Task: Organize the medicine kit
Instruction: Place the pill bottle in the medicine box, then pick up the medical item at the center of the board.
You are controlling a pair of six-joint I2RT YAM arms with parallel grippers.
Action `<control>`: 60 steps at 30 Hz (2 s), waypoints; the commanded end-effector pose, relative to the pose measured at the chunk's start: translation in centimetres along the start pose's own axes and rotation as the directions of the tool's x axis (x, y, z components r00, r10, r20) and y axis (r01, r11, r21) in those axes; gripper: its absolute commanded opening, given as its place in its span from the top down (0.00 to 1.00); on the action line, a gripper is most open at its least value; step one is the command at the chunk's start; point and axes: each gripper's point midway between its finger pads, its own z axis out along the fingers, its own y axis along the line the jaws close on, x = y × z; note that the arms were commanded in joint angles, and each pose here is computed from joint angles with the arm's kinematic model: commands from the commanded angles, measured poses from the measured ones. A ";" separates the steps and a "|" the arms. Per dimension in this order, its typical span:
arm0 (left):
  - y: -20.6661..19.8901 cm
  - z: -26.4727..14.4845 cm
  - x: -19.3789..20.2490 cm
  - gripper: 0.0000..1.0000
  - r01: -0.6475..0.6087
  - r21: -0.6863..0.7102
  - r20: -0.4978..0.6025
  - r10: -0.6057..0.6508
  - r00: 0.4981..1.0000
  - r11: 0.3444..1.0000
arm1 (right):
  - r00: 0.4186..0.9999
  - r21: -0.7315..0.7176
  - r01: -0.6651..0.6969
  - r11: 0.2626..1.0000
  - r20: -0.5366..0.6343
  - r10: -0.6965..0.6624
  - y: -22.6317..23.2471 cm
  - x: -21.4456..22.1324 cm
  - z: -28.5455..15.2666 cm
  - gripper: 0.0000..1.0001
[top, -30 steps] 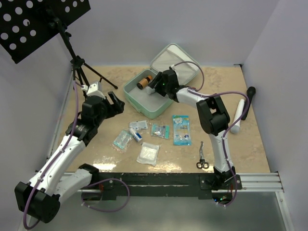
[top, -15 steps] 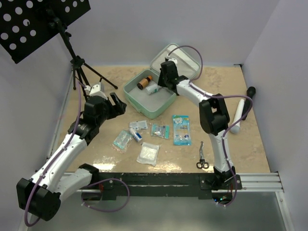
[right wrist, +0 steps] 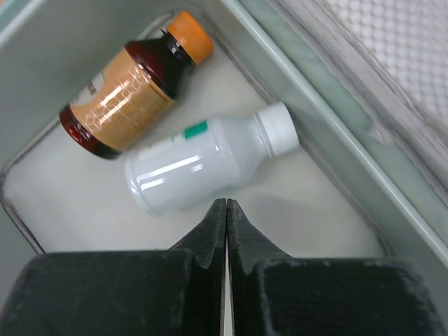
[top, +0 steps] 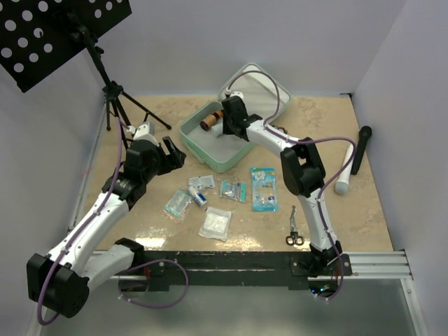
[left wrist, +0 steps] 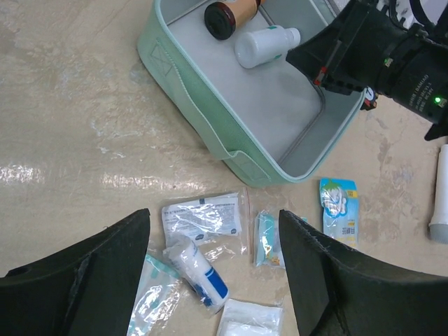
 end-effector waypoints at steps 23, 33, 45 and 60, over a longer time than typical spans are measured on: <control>-0.2 0.5 0.6 0.22 -0.009 0.029 -0.009 0.009 1.000 1.000 | 0.996 0.022 0.093 0.995 -0.006 -0.092 0.5 -0.5 1.3 1.00; 0.5 0.4 0.8 0.22 -0.029 -0.003 -0.015 0.029 0.999 1.000 | 0.997 0.005 0.068 0.998 0.037 -0.068 1.4 -1.8 2.4 1.00; 0.8 0.5 1.1 0.22 -0.032 -0.014 -0.026 0.032 0.999 0.999 | 0.989 -0.017 0.020 1.000 0.145 -0.018 1.6 -5.9 -1.8 0.94; 2.1 0.4 2.2 0.15 -0.007 -0.047 -0.025 0.006 1.000 0.999 | 0.923 -0.020 -0.100 0.995 0.372 0.100 -1.7 -7.4 -19.2 0.54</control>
